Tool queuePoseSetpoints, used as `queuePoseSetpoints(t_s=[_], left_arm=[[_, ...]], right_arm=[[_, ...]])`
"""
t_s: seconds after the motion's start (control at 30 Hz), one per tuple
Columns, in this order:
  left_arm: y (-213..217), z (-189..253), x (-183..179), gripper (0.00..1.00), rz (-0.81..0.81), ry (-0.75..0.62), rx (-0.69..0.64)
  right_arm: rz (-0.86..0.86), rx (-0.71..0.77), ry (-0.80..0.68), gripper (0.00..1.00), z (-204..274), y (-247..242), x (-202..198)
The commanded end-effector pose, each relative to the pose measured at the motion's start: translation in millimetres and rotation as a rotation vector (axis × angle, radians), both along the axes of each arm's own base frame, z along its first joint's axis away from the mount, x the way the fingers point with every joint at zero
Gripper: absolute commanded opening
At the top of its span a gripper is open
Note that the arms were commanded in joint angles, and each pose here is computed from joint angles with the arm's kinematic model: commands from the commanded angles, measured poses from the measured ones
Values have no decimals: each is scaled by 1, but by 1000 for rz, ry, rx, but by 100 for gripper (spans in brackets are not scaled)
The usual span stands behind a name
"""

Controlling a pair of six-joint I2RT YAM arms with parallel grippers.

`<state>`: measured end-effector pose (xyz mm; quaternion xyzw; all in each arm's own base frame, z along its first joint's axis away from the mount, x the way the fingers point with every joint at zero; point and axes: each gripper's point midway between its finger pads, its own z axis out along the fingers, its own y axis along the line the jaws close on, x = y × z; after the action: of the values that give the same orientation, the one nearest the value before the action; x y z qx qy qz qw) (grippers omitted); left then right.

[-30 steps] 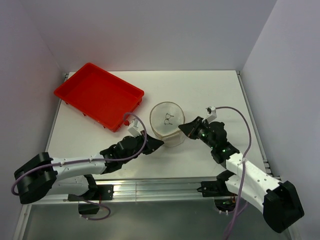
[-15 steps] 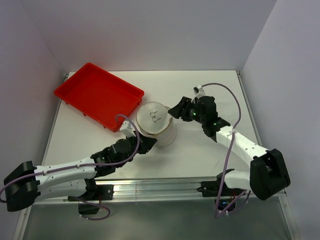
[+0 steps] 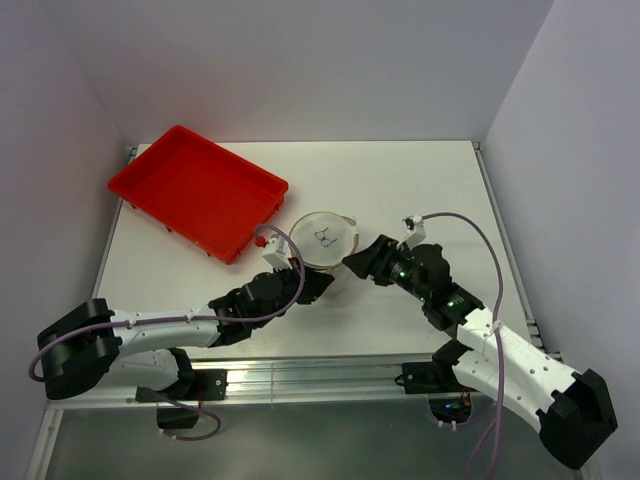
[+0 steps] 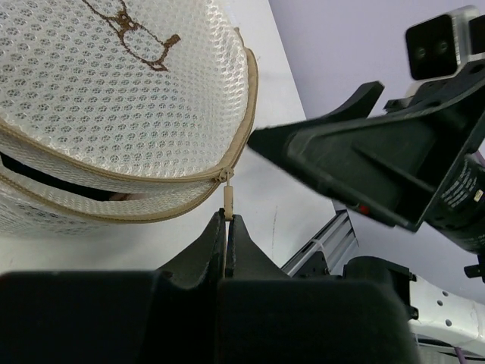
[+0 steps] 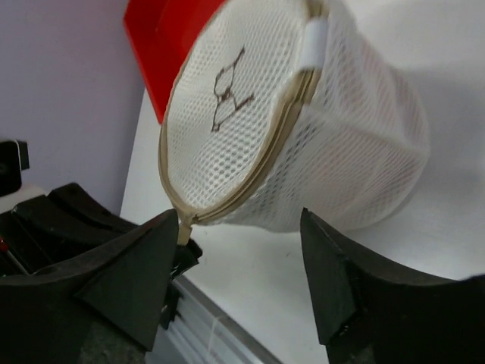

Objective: Place the bra in the laundry bag and zip it closed

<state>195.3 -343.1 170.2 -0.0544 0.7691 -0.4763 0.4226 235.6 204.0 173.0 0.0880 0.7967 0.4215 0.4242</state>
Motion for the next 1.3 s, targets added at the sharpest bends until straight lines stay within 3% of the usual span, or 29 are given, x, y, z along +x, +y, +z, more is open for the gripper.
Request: queuePoseSetpoints(t_s=[0.0,0.17,0.47,0.53,0.97,1.27], left_arm=[[-18,34,-3,0,-43,-47,-103],[-22,27,-6,0,-67,-42,-83],[-13,17,-9,0,-61,-39,-35],[-10,14,-10,0,-56,-38,-21],[59,0,5,0,139,-90,190],[63,12,-2,0,107,-110,155]], right_arm=[[-12,74,23,71,7,12,-3],[-9,82,28,52,8,21,7],[-80,27,24,7,3,12,21],[-99,8,21,2,2,8,23],[-116,-121,-64,0,22,-20,62],[0,-122,-66,0,24,2,87]])
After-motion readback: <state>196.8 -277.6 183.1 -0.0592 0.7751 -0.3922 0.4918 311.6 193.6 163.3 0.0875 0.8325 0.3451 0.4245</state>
